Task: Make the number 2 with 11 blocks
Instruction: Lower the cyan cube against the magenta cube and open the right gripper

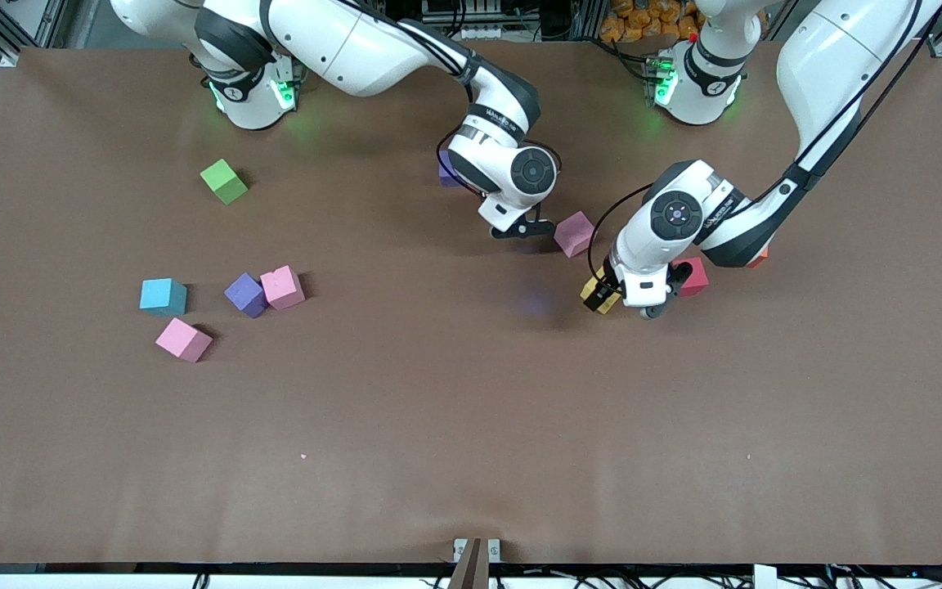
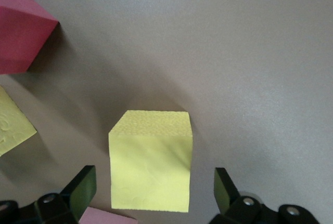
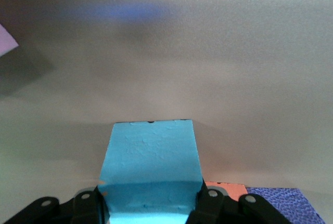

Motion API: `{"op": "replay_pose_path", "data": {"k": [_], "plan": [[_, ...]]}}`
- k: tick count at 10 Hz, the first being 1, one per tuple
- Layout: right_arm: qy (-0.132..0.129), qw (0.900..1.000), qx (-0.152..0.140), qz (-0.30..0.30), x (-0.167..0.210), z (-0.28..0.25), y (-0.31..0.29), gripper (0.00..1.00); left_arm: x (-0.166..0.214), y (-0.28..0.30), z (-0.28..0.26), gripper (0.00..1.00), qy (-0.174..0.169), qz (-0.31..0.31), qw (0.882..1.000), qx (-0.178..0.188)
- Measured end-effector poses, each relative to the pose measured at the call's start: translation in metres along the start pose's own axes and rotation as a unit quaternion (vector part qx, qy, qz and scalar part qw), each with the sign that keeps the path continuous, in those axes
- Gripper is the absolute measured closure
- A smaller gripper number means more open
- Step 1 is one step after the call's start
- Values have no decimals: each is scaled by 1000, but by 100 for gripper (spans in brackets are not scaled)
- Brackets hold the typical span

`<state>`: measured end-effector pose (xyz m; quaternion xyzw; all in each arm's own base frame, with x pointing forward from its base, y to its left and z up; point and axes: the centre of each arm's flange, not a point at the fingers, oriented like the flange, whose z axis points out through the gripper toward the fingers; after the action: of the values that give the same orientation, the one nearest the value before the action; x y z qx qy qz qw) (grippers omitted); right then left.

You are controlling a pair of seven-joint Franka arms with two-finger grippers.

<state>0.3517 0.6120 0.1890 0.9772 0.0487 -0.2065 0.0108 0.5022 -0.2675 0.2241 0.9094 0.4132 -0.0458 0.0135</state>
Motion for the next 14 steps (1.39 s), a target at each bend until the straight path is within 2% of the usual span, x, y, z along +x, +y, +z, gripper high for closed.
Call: {"op": "replay_pose_path", "data": {"k": [4, 7, 9, 11, 12, 13, 14], "plan": [[-1, 1000, -1, -1, -1, 1, -1, 41, 1, -2, 8, 0, -4, 2, 1000, 4], [-7, 1000, -9, -2, -4, 1, -1, 0, 3, -3, 16, 0, -3, 8, 1000, 8], [-6, 1000, -10, -2, -5, -16, 1, 0, 7, -4, 22, 0, -3, 9, 1000, 9], [-13, 1000, 20, 16, -4, -63, 9, 0, 7, -4, 24, 1, -5, 9, 1000, 10], [-17, 999, 34, 27, -1, -93, 21, 0, 7, -4, 24, 11, -5, 9, 1000, 10], [-20, 998, 35, 40, 3, -126, 42, 0, 7, -4, 24, 31, -5, 9, 1000, 9], [-31, 998, 23, 54, 7, -155, 69, 0, 7, -3, 23, 41, -5, 9, 1000, 8]]}}
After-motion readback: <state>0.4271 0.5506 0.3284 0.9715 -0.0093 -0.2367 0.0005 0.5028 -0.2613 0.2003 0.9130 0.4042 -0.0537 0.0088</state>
